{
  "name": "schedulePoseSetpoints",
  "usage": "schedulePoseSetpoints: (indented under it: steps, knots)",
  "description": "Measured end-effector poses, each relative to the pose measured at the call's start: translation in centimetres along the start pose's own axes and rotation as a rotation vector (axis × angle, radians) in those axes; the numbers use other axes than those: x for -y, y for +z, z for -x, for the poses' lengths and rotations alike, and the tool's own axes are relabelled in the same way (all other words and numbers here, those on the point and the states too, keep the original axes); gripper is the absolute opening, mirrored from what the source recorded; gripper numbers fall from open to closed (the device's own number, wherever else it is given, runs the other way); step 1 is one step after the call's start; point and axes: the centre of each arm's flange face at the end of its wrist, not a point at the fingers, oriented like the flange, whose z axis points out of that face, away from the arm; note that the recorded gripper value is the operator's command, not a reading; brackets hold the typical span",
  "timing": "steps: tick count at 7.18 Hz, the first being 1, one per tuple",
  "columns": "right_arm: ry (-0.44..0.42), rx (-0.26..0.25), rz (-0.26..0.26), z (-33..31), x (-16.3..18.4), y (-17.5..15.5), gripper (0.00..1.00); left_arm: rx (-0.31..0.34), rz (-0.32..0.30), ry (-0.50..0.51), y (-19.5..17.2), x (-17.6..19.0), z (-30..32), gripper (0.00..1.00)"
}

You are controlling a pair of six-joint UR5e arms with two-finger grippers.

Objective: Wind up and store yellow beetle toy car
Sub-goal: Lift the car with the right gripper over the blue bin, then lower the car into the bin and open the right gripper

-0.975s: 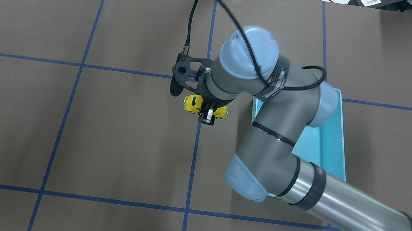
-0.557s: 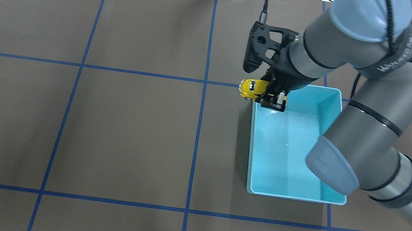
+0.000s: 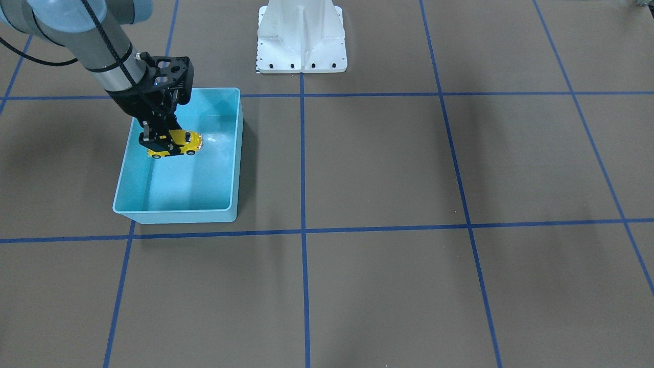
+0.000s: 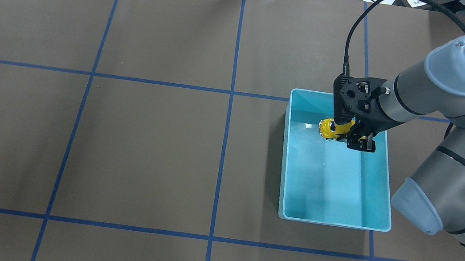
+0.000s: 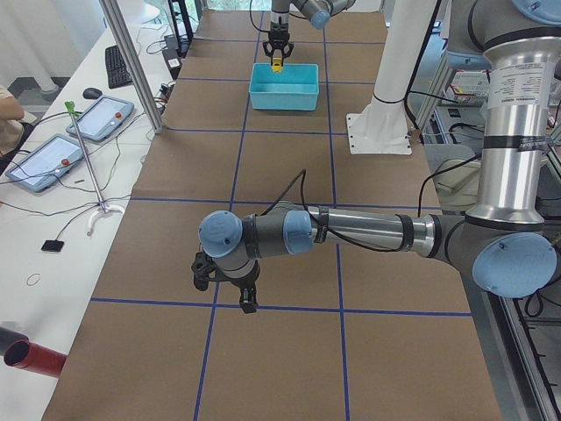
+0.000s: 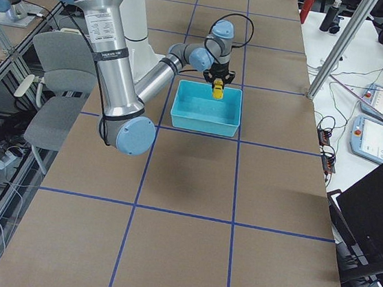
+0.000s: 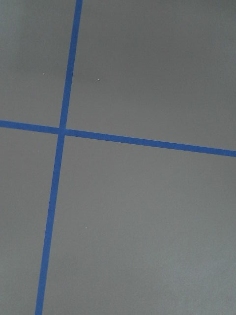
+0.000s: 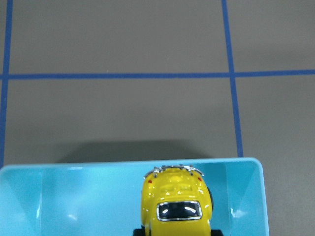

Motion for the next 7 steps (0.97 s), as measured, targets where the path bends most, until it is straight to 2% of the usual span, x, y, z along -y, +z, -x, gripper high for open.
schedulePoseSetpoints:
  steps: [2,3,4,7]
  knots:
    - [0.005,0.004,-0.019,-0.4,-2.8,5.9,0.00,-0.001,0.000,0.000,0.0,0.0,0.0,1.00]
    - [0.016,0.015,-0.022,0.0,-3.3,7.7,0.00,0.000,0.000,0.000,0.0,0.0,0.0,1.00]
    - [0.023,0.025,-0.024,0.5,-3.4,8.8,0.99,0.000,-0.001,0.001,0.0,0.0,0.0,1.00]
    - [0.004,0.038,-0.059,1.8,-1.9,9.1,1.00,0.000,-0.001,0.001,-0.1,0.0,-0.1,1.00]
